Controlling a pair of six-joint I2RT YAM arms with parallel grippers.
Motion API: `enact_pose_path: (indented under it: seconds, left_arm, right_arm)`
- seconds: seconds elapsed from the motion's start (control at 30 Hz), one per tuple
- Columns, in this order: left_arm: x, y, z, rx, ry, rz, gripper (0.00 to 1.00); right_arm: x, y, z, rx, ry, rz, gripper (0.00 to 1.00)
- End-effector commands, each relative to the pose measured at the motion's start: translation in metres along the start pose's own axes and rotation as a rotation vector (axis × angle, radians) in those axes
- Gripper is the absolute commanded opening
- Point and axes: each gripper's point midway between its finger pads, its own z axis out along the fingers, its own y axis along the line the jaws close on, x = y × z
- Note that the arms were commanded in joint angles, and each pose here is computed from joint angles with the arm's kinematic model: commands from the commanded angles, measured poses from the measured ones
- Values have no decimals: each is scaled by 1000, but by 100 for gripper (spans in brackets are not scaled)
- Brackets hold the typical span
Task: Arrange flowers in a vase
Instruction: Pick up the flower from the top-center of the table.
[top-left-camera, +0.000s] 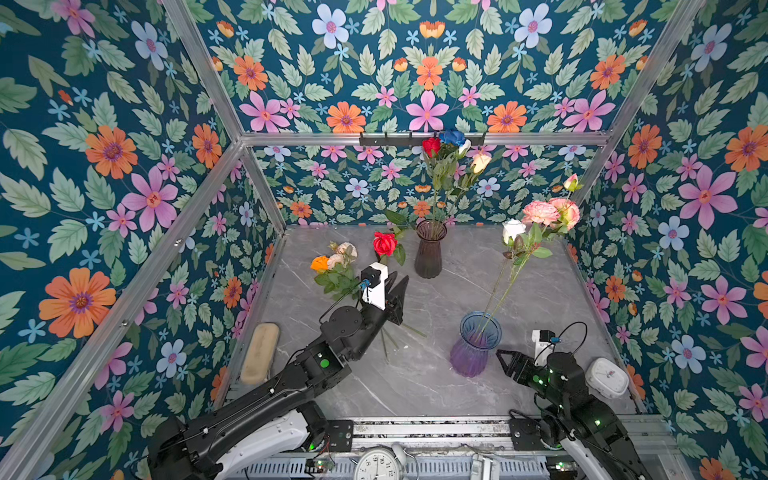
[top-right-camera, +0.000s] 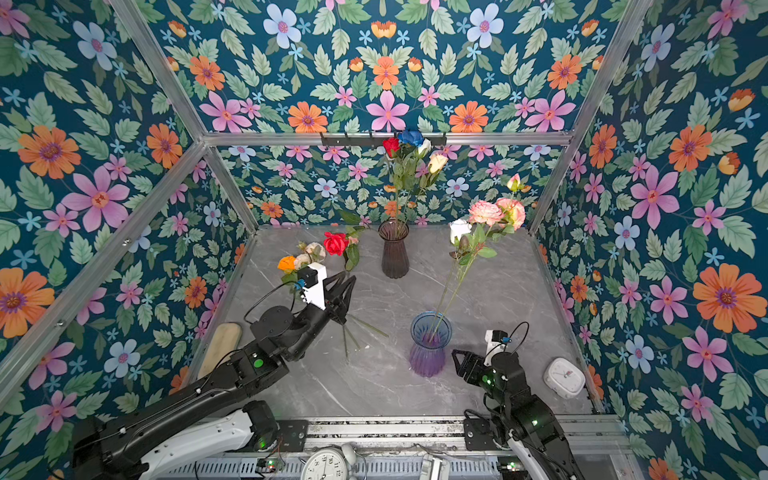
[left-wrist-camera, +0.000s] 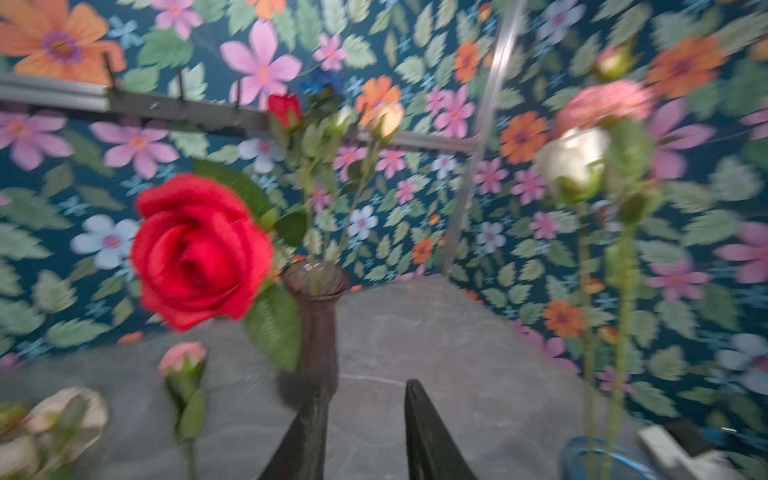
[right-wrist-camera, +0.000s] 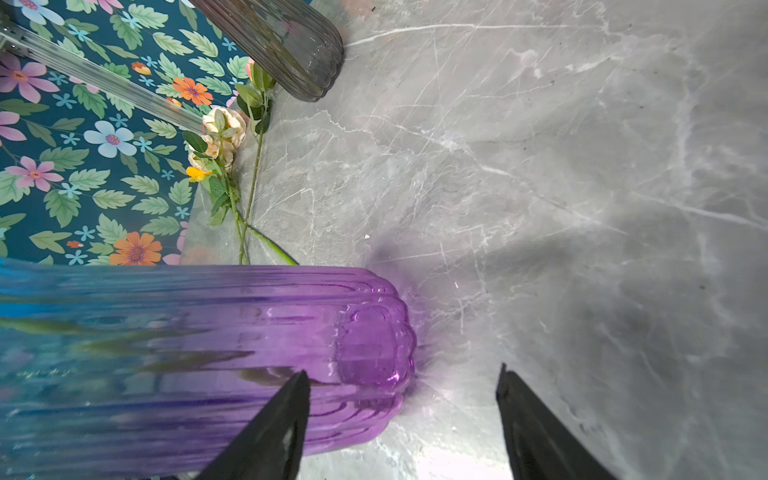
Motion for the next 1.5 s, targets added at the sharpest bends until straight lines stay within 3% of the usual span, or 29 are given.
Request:
enact_pose_path:
  seconds: [0.0, 0.13, 0.37, 0.53, 0.83, 1.07, 1.2, 1.27, 1.4, 1.47]
  left_arm:
    - [57, 61, 14, -230, 205, -28, 34]
    - [109, 103, 37, -257, 331, -135, 37]
    - [180, 146, 84, -365, 568, -190, 40]
    - [228, 164, 124, -311, 693, -351, 31]
    - [247, 179, 165, -302, 778, -334, 30]
    - [274, 187, 158, -326, 884, -288, 27]
    - [279, 188, 152, -334, 900, -275, 34]
    - [282, 188, 150, -333, 909, -274, 32]
    - [288, 189, 150, -337, 930, -263, 17]
    - [287, 191, 149, -359, 946, -230, 16]
  right_arm:
    - [-6, 5, 0, -22, -26, -7, 73]
    - [-7, 5, 0, -17, -29, -4, 73]
    - [-7, 3, 0, -7, -34, 2, 73]
    - [-8, 3, 0, -7, -37, 1, 73]
    - [-8, 4, -1, -13, -41, -2, 73]
    - [-8, 4, -2, -19, -42, -3, 73]
    - [-8, 5, -2, -22, -44, -5, 73]
    - [-8, 5, -2, -23, -43, -5, 73]
    - [-8, 5, -2, -25, -43, -5, 73]
    - [-8, 5, -2, -22, -44, -5, 73]
